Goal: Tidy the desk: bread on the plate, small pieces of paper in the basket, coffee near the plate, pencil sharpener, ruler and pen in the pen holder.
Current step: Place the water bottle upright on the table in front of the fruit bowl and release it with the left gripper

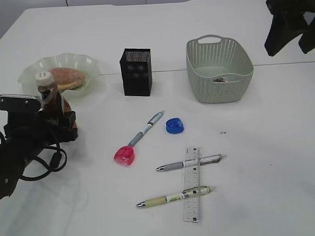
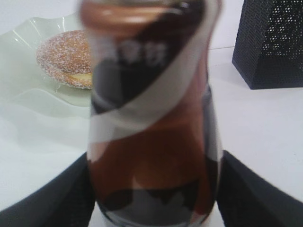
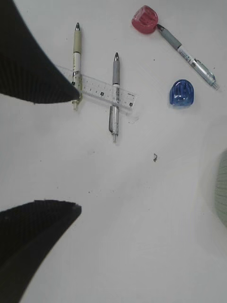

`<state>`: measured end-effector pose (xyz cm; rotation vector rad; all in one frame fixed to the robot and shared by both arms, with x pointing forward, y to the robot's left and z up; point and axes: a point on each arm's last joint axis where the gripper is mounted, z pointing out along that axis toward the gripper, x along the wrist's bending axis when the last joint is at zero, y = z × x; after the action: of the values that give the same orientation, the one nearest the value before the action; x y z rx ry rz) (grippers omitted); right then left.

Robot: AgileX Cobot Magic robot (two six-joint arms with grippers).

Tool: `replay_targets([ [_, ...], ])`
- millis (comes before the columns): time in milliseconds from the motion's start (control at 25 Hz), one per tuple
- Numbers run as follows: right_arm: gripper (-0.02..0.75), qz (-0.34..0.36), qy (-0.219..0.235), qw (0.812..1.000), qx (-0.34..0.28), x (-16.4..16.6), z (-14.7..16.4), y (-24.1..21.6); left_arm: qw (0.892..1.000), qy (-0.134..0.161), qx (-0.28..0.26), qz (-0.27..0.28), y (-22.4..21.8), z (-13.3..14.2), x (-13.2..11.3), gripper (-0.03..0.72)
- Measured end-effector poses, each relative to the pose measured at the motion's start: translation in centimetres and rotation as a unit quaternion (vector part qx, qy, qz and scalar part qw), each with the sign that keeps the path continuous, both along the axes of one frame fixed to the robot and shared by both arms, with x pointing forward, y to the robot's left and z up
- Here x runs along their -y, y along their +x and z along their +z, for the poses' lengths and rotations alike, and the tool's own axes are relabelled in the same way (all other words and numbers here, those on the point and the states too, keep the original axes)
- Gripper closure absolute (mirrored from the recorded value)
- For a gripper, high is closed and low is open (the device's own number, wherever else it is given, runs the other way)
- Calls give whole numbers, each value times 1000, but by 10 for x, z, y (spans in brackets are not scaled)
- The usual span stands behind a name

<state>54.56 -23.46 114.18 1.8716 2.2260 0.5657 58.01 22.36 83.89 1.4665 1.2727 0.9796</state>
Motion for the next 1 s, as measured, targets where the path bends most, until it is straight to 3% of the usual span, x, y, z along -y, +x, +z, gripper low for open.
replay_targets([
  [360,264,0,0,1000,0,0,0,0,1000,0,6,0,-3,8,-1,142],
  [1000,263,0,0,1000,0,0,0,0,997,-9,80,0,-7,66,-2,142],
])
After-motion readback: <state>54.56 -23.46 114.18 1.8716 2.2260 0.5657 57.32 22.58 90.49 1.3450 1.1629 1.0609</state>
